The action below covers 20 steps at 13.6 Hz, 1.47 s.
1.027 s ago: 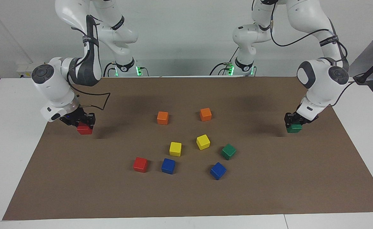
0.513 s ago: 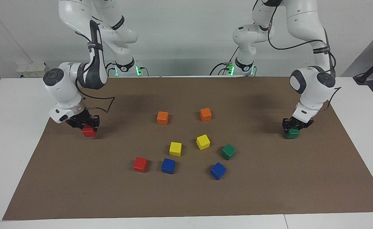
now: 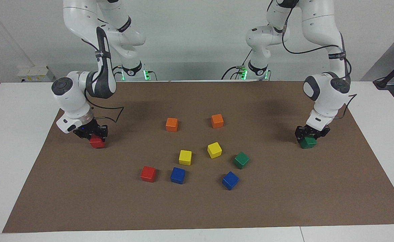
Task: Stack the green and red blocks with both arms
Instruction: 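Set down the green cube with the left gripper while the right sets red, then reach the left gripper to the other green cube while the right reaches red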
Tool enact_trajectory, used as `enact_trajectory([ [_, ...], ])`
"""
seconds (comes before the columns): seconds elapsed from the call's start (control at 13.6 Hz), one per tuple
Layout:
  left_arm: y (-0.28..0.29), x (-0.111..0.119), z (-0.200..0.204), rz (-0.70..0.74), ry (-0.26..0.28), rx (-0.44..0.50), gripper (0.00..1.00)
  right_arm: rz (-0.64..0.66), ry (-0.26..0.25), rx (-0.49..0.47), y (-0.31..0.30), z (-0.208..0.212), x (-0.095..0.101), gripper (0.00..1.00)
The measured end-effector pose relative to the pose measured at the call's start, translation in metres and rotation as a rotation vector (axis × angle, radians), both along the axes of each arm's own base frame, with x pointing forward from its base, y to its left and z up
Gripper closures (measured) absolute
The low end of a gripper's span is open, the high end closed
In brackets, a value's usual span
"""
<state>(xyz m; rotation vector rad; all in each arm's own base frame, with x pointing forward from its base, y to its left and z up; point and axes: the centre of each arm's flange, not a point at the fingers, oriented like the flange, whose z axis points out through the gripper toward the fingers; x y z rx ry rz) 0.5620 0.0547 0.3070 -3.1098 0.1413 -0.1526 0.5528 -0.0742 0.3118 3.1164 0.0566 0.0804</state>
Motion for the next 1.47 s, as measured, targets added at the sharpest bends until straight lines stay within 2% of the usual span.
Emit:
enact_trajectory([
  [0.15,-0.002,0.004,0.019,-0.023,0.046,-0.001,0.0,0.0,0.001,0.0,0.0,-0.006,0.001,0.45],
  [0.37,-0.012,0.018,0.085,-0.049,0.089,0.0,0.0,0.0,0.002,0.0,0.0,-0.008,0.001,0.45],
  [0.51,-0.037,0.029,0.129,0.005,0.081,-0.016,0.0,0.0,0.001,0.0,0.0,-0.008,0.001,0.45],
  [0.66,-0.09,0.035,0.143,0.179,0.038,-0.04,0.0,0.0,0.001,0.0,0.0,-0.008,0.001,0.45],
  [0.88,-0.181,0.03,0.122,0.456,-0.049,-0.117,0.0,0.001,0.001,0.0,0.0,-0.008,0.001,0.43],
  [1.1,-0.222,0.024,0.091,0.693,-0.079,-0.187,0.0,0.001,0.001,0.0,0.0,-0.003,0.003,0.1],
  [1.17,-0.233,0.024,0.08,0.752,-0.084,-0.207,0.0,0.0,0.015,0.001,0.0,0.006,0.004,0.01],
  [1.32,-0.256,0.023,0.052,0.827,-0.076,-0.229,0.0,-0.001,0.044,0.003,-0.001,0.045,0.013,0.0],
  [1.47,-0.273,0.025,0.03,0.854,-0.066,-0.234,0.0,-0.008,0.04,0.003,0.003,0.092,0.025,0.0],
])
